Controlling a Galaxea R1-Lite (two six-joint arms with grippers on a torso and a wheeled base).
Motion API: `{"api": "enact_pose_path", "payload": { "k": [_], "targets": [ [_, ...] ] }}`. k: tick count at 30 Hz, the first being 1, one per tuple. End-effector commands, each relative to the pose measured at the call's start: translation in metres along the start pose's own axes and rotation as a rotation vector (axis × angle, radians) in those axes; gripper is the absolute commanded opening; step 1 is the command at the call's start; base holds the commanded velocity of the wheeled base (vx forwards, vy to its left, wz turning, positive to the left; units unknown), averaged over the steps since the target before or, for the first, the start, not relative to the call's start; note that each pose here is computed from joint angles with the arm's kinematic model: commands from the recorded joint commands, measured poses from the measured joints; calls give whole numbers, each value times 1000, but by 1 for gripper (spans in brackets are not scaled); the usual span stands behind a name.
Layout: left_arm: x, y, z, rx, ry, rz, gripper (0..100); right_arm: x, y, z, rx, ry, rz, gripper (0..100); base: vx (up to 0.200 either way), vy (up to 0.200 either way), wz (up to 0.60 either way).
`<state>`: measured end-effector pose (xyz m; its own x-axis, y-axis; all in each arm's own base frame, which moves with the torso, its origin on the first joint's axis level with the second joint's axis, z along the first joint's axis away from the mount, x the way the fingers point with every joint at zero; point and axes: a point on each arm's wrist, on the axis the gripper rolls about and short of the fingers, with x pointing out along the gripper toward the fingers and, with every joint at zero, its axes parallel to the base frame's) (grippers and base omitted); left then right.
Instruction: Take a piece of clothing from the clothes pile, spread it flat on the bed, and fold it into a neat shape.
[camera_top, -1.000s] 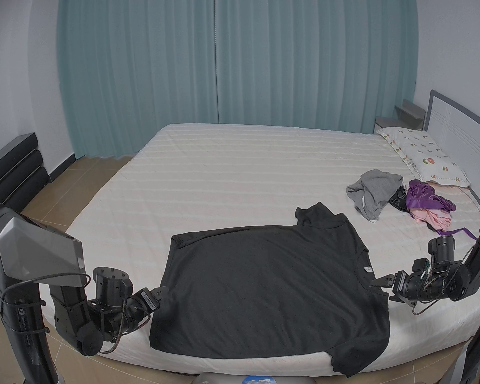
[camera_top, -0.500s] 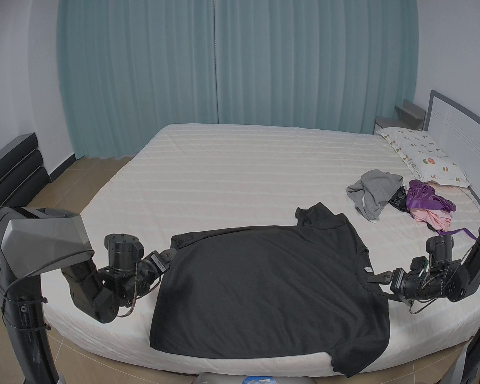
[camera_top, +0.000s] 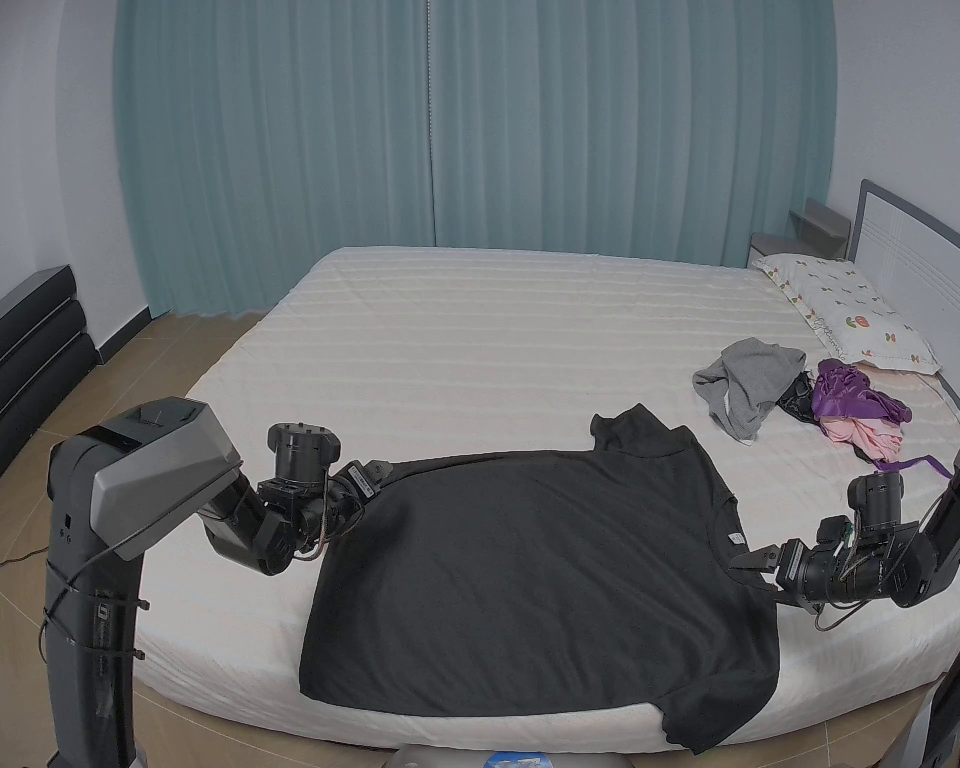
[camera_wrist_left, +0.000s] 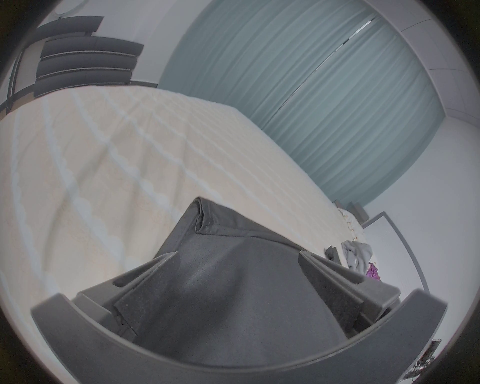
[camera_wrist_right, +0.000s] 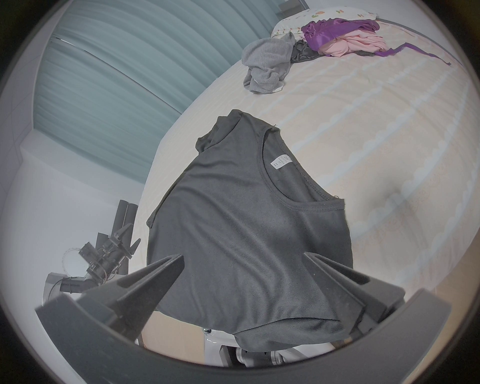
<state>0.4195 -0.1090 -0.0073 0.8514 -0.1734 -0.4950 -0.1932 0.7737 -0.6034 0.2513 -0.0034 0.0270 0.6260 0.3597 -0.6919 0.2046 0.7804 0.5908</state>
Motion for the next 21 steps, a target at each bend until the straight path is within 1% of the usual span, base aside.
{"api": "enact_pose_path", "payload": {
  "k": [1, 9, 13, 16, 19, 20, 21],
  "targets": [
    [29, 8, -5, -5, 41, 31, 100, 1, 0, -3, 1, 12, -3, 100, 0, 0, 0],
    [47, 2, -3, -4, 33, 15, 100, 1, -1, -4, 3, 17, -4, 100, 0, 0, 0],
    [56, 2, -7, 2, 58, 31, 100, 1, -1, -4, 2, 18, -4, 100, 0, 0, 0],
    [65, -3, -1, 1, 65, 39, 100, 4, -3, -5, 8, 27, -12, 100, 0, 0, 0],
    [72, -4, 1, 0, 63, 39, 100, 6, -5, -6, 11, 33, -17, 100, 0, 0, 0],
    [84, -3, 2, -4, 52, 33, 100, 6, -5, -6, 13, 34, -20, 100, 0, 0, 0],
    [85, -3, 2, -4, 51, 32, 100, 6, -5, -6, 12, 34, -21, 100, 0, 0, 0]
  ]
}}
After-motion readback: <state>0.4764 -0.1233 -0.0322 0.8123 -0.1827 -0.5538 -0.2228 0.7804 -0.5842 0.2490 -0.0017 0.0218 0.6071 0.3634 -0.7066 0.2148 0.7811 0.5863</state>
